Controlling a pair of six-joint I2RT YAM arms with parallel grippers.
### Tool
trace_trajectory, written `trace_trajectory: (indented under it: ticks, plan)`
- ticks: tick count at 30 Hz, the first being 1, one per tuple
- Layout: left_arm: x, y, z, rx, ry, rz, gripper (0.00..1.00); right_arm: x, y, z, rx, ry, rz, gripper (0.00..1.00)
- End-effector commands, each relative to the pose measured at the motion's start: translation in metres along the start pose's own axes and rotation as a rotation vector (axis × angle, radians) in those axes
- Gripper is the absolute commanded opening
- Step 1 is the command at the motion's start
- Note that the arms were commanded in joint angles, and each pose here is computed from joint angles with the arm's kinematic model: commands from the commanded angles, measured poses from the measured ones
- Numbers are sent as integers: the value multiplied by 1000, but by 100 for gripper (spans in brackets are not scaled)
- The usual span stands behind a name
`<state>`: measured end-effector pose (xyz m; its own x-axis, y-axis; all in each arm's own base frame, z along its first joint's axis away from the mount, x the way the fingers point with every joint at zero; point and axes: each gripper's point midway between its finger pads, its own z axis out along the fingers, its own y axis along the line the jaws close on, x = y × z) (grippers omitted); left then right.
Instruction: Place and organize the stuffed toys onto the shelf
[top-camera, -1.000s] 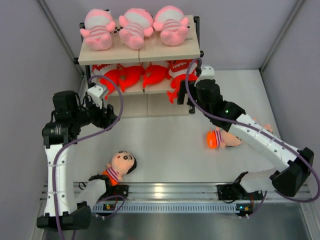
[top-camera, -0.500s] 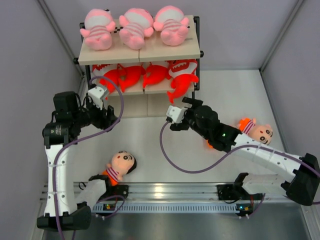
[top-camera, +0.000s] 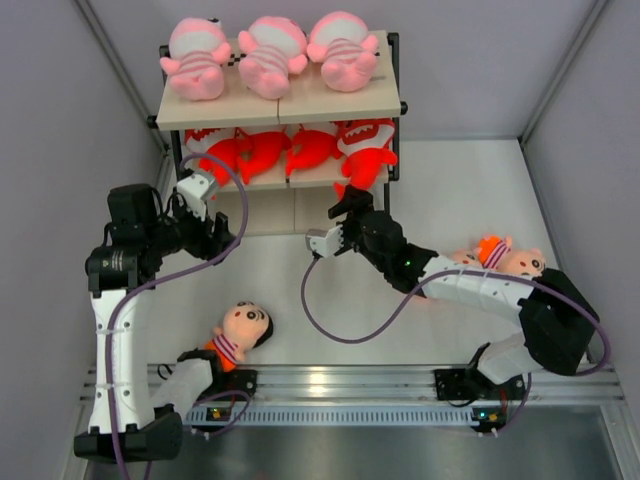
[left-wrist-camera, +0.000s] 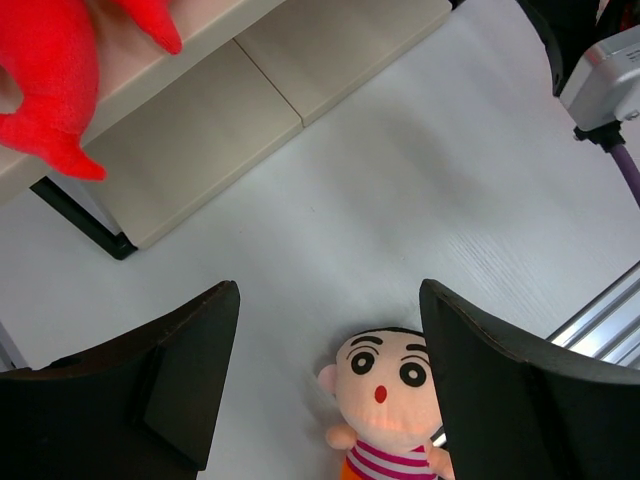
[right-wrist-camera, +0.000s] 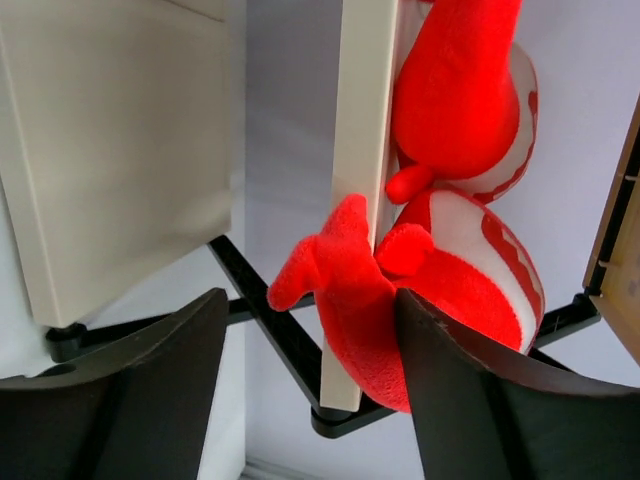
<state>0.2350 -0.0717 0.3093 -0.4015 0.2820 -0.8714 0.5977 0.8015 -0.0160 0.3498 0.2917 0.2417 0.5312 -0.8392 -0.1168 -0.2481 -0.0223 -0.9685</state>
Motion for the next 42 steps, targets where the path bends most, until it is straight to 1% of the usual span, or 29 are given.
trace_trajectory:
  ticks: [1, 2, 4, 5, 7, 8, 9, 10, 14, 17, 18, 23, 25, 28, 34, 42]
  plan:
    - [2, -3, -4, 0, -4, 18, 78, 12, -49, 2, 147, 46, -28, 66]
    - [2, -3, -4, 0, -4, 21, 78, 14, -48, 3, 144, 51, -31, 56]
    - [2, -3, -3, 2, -3, 22, 79, 16, -47, 5, 137, 59, -38, 47]
    - [2, -3, -3, 1, -4, 25, 78, 17, -45, 6, 116, 68, -44, 37]
    - [1, -3, -4, -1, -5, 25, 78, 17, -45, 6, 103, 67, -21, 27]
    - [2, -3, -4, 0, -4, 23, 78, 17, -49, 6, 104, 66, -10, 8]
    - [2, -3, -4, 1, -4, 23, 78, 16, -52, 6, 113, 62, 10, 1]
    - [2, -3, -4, -2, -3, 23, 78, 16, -57, 3, 129, 56, 17, 0]
    - [3, -3, -4, -1, 0, 25, 78, 17, -69, 0, 155, 32, 21, 0]
    - [3, -3, -4, -1, -1, 25, 78, 17, -68, -1, 119, 10, -40, 0]
    - [3, -3, -4, 1, 0, 24, 78, 18, -64, 0, 88, 13, -100, 0]
    - [2, -3, -4, -1, -2, 26, 78, 20, -73, 7, 50, 15, -169, 0]
    - [2, -3, -4, -1, -1, 29, 78, 19, -77, 7, 52, 20, -223, 0]
    - [3, -2, -4, -4, 1, 29, 78, 13, -92, 5, 85, -3, -221, 0]
    - [3, -2, -4, -2, 0, 31, 78, 8, -96, 11, 58, -30, -223, 0]
    - [3, -1, -5, -9, 3, 31, 78, 16, -95, 30, 20, -40, -222, 0]
